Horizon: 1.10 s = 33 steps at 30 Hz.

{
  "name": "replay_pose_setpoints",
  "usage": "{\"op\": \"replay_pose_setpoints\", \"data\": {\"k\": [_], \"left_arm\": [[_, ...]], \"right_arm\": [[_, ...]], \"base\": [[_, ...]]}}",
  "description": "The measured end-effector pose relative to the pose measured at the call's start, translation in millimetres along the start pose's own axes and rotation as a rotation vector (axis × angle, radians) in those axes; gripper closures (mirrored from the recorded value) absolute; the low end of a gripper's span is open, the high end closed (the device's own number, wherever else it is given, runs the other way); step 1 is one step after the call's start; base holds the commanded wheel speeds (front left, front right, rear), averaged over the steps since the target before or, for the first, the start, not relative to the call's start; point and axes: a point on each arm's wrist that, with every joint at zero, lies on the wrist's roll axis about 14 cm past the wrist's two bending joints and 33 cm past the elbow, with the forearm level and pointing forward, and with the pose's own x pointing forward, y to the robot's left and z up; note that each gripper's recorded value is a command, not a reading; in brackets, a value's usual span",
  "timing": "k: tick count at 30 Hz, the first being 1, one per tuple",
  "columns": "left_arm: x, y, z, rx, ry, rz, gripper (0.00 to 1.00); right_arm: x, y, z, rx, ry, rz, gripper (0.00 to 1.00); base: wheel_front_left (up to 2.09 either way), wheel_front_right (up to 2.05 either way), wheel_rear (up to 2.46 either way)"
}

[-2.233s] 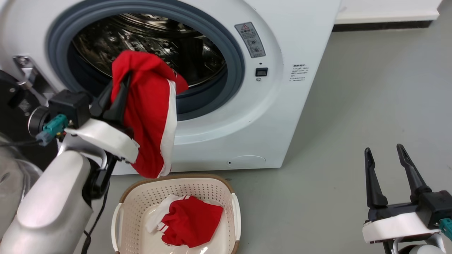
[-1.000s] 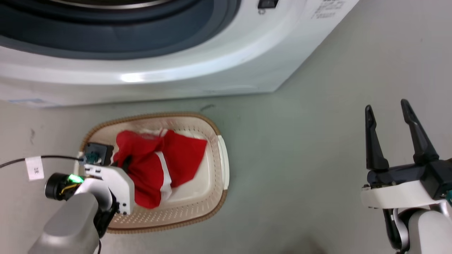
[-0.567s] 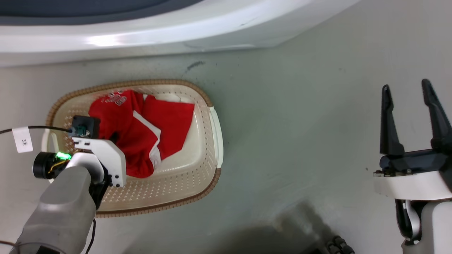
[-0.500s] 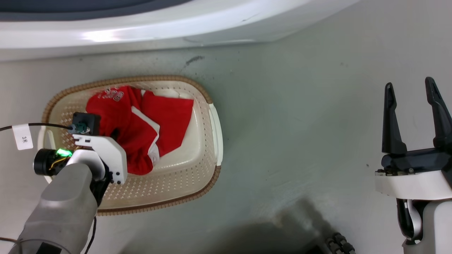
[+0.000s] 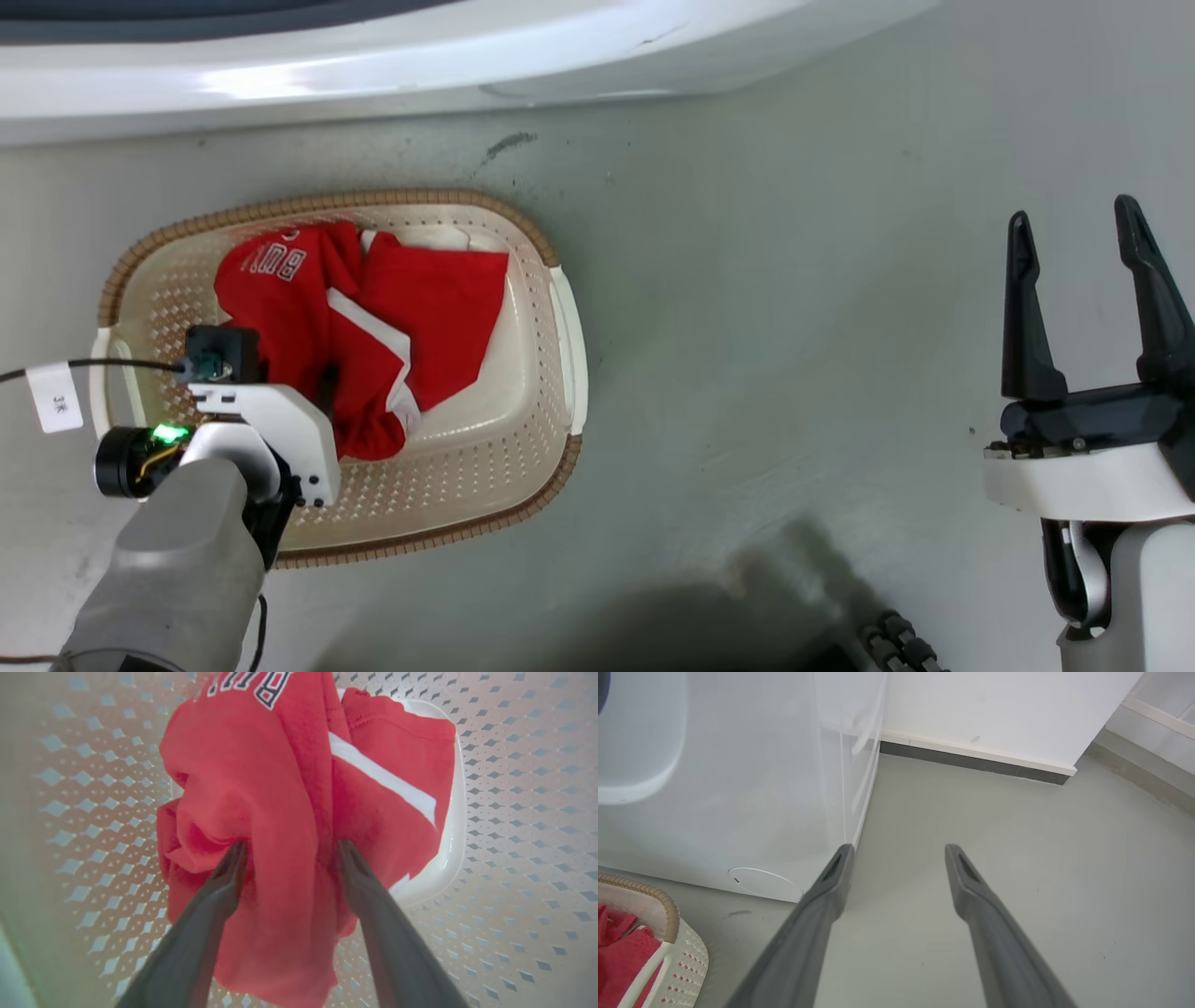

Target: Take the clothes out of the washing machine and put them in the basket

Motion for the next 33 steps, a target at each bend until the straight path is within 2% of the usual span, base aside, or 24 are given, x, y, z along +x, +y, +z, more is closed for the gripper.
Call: {"op": "replay_pose_setpoints", "data": {"k": [8, 16, 25, 33], "left_arm": [[-29, -6, 24, -0.015, -0.098, 0.003, 0.0], [-81, -22, 91, -0.028, -0.336, -0.032, 0.0], [-183, -16, 156, -0.053, -0.698, 0.018, 0.0], [-291, -18, 180, -0.057, -1.048, 0.073, 0.0]], "right_arm": [[-8, -5, 33, 0.004, -0.074, -0.011, 0.0], [-26, -18, 84, 0.068, -0.195, -0.051, 0.0], [-62, -19, 128, 0.101, -0.306, -0.052, 0.0], [-88, -8, 153, 0.095, -0.377, -0.019, 0.0]], "base": [[0.0, 0.0, 0.0], [0.0, 0.0, 0.0], [0.0, 0.0, 0.0], [0.0, 0.0, 0.0]]}}
